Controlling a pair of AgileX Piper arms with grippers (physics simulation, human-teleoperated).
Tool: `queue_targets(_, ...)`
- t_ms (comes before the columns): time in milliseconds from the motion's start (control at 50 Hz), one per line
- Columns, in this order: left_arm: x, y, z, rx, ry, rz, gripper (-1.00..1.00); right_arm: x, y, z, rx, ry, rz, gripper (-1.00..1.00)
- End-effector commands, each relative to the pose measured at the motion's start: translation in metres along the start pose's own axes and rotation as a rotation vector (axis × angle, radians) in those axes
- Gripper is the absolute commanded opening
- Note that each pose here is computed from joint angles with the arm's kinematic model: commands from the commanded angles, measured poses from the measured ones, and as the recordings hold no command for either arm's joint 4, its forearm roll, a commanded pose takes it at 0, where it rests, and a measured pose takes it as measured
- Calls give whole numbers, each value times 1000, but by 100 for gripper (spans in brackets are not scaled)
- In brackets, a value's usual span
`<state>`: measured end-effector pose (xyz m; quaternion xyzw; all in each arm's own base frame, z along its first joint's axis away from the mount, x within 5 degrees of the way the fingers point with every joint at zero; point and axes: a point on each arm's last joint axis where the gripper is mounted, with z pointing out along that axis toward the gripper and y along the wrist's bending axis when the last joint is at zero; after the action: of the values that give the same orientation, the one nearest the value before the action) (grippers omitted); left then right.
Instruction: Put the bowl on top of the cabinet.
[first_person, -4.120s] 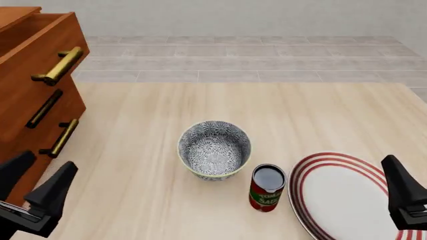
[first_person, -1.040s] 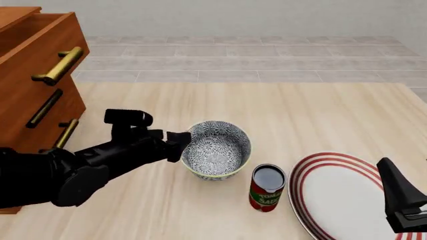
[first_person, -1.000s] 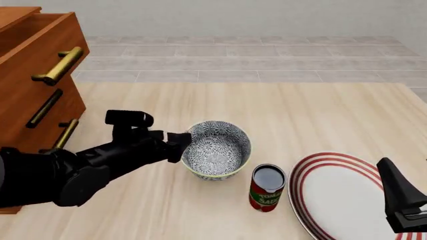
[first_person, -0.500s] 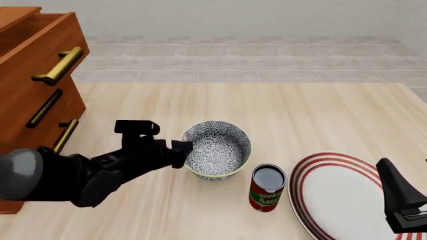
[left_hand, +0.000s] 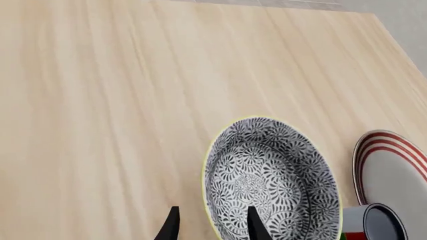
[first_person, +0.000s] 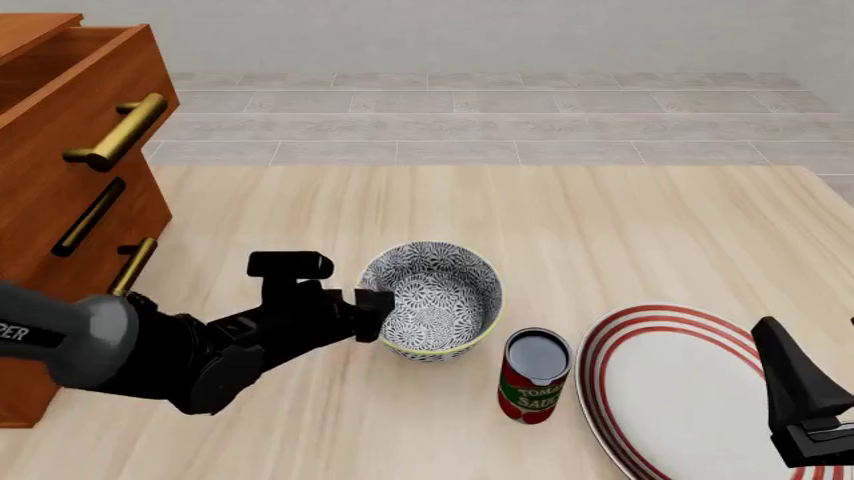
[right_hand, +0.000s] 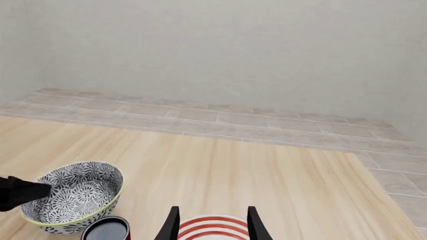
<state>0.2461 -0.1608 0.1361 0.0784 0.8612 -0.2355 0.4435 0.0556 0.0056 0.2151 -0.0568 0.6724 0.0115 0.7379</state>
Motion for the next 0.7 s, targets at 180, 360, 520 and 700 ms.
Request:
queue_targets(180,5,-3,9,11,9,-15,100,-1,0,0,2,-1,1,100)
queue_targets(360,-1,-3,7,7,-2,13,-100,-1,0,0,5,-2,1,100)
queue_targets(520,-4,3,8,-12,-2,7,-100,-1,0,0,5,-2,3,100)
queue_targets(700,-12,4,4,-18,-18,8,-100,-1,0,0,6,-4,4,100)
